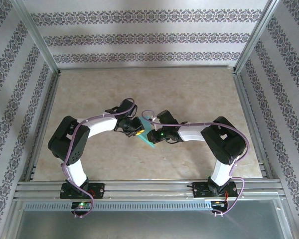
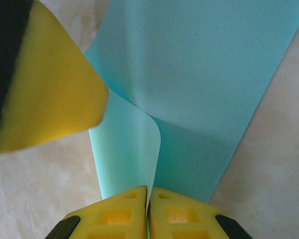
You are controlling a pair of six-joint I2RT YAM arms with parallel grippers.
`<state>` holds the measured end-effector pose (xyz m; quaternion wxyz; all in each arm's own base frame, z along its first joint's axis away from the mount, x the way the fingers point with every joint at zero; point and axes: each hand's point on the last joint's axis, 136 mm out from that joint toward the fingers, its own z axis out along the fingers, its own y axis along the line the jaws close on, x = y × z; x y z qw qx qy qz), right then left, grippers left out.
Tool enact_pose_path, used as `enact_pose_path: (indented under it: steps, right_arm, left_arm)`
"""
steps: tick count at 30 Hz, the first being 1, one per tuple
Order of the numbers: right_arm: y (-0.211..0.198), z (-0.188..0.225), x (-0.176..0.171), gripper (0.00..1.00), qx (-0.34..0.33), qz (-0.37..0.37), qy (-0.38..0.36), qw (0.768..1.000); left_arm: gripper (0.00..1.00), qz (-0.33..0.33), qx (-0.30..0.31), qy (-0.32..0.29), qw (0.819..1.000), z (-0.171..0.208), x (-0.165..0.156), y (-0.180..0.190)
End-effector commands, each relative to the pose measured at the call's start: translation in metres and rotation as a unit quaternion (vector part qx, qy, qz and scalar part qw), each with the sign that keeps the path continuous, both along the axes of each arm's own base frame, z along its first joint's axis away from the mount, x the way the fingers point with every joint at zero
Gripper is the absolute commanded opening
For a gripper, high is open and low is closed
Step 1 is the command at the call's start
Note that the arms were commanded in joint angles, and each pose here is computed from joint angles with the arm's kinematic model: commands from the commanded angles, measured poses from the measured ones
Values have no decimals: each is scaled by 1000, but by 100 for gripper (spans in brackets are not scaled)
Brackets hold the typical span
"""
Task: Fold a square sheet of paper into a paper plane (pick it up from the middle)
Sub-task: Third fold the triangle at the center of the table.
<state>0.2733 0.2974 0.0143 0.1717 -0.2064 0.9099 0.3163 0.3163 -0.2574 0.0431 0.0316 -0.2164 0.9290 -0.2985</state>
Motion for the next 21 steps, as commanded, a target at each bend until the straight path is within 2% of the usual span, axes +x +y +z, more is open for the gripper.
enact_pose_path:
  steps: [1,21]
  right_arm:
    - [-16,-26,-9,12,-38,-16,42,998]
    - [-19,-30,-9,15,-43,-22,54,997]
  left_arm:
    - [14,20,-14,-6,1000,-1,3,-7]
    - [13,26,12,17,999,-27,-11,2]
